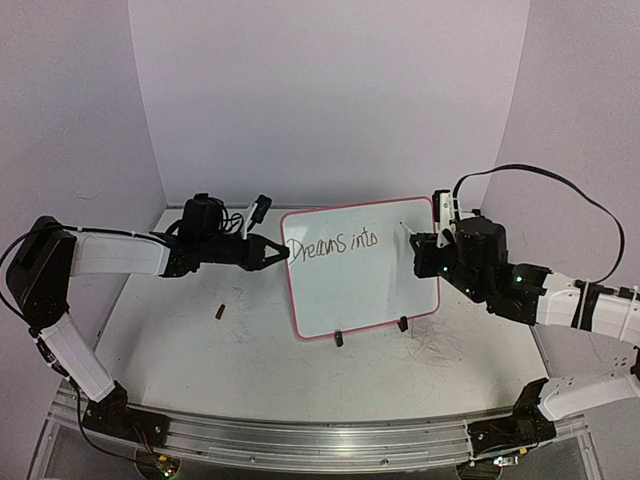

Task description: Write a sentence on the whiteboard

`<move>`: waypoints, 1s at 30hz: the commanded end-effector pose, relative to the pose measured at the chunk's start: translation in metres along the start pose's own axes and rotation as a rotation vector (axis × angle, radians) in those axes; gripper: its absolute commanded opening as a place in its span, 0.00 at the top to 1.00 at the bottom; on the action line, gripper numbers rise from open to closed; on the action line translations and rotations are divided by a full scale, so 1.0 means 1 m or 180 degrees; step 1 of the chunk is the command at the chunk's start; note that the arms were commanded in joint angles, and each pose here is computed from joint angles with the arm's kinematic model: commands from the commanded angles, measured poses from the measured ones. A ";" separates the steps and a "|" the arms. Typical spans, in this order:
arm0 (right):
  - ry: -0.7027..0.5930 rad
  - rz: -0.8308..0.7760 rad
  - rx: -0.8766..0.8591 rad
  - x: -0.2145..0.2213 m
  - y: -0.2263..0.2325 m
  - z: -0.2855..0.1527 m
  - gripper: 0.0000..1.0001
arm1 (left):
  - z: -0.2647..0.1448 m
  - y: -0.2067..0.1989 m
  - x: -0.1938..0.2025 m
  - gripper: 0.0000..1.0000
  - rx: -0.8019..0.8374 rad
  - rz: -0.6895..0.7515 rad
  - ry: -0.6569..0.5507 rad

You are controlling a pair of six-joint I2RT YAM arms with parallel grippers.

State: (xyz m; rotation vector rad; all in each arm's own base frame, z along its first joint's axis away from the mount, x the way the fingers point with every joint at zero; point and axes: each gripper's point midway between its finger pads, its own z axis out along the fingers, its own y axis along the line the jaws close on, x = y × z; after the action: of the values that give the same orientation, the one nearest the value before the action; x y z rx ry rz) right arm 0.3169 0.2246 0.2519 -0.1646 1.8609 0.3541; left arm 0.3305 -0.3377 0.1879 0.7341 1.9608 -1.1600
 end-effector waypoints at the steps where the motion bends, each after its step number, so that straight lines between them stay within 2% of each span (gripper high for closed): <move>1: -0.0132 -0.0078 0.0010 -0.011 -0.004 -0.007 1.00 | 0.003 -0.018 -0.001 0.99 0.0058 0.0243 0.0098; 10: 0.0030 -0.0296 -0.0312 0.000 0.017 0.000 1.00 | 0.007 -0.020 0.003 0.98 0.0040 0.0274 0.0153; 30: 0.0187 -0.0254 -0.0159 0.017 0.015 0.021 1.00 | 0.007 -0.018 0.001 1.00 -0.0001 0.0266 0.0141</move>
State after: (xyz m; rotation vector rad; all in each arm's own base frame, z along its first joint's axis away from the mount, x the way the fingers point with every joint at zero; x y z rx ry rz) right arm 0.3185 0.2439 0.2074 -0.3340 1.9539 0.3126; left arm 0.3280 -0.3438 0.1896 0.7601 1.9654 -1.1313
